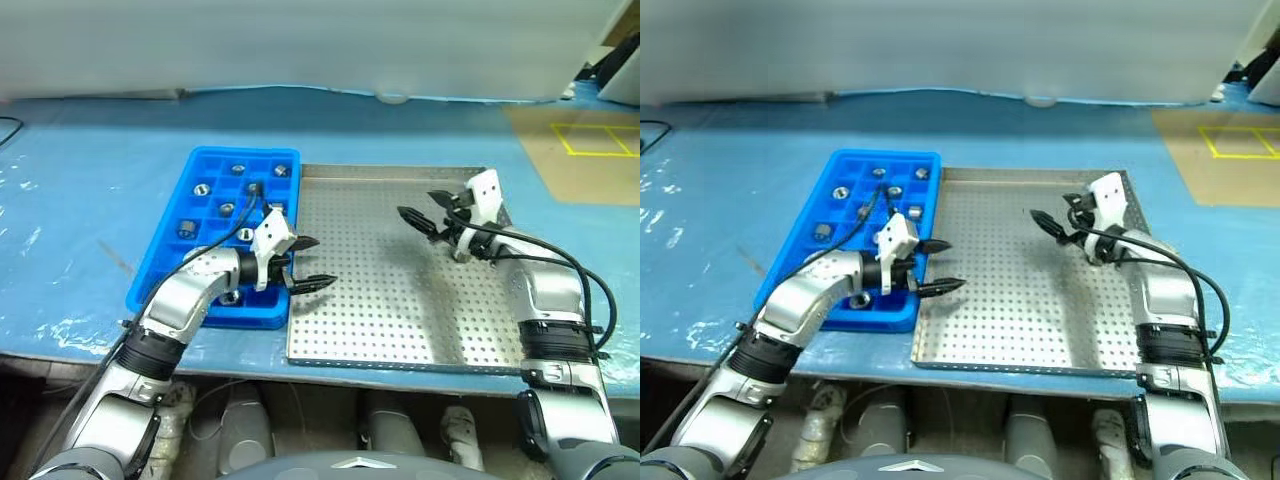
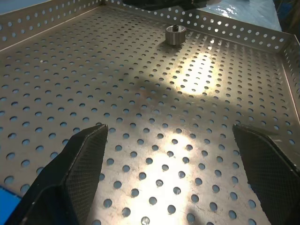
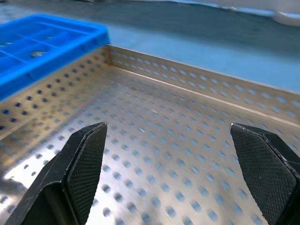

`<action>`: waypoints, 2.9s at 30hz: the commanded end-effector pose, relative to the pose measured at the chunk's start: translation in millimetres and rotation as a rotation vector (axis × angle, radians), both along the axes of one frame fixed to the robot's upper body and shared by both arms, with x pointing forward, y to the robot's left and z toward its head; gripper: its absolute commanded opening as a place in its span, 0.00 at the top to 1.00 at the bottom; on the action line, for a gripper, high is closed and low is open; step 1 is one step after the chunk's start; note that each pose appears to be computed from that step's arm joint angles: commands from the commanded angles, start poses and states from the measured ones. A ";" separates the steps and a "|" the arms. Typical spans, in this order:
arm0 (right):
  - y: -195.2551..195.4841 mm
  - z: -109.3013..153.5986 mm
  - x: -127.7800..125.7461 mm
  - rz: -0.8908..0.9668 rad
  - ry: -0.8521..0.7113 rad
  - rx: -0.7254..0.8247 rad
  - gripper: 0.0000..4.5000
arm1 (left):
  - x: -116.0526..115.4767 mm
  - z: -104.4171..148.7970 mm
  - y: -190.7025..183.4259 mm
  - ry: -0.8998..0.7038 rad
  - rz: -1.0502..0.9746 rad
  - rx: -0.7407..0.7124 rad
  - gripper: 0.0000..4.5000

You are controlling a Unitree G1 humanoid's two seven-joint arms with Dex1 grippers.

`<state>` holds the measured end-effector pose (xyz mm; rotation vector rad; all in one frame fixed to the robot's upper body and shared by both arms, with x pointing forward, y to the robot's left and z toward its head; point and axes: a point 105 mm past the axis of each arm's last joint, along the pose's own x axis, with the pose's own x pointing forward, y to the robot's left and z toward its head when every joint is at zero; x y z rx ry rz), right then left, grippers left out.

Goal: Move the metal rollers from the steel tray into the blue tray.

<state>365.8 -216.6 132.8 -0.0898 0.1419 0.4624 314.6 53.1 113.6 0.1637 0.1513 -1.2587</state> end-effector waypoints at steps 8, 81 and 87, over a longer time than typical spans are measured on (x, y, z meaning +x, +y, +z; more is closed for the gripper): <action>-47.2 -38.6 -13.6 -0.279 0.170 -0.083 0.02 | 1.5 -5.1 -16.1 -0.014 -0.104 0.016 0.00; 87.0 29.5 -23.7 0.456 -0.108 0.038 0.05 | 26.6 32.2 23.3 -0.142 0.165 -0.113 0.00; 67.3 40.9 -31.5 0.325 -0.160 0.095 0.05 | 30.9 30.6 11.9 -0.158 0.109 -0.120 0.00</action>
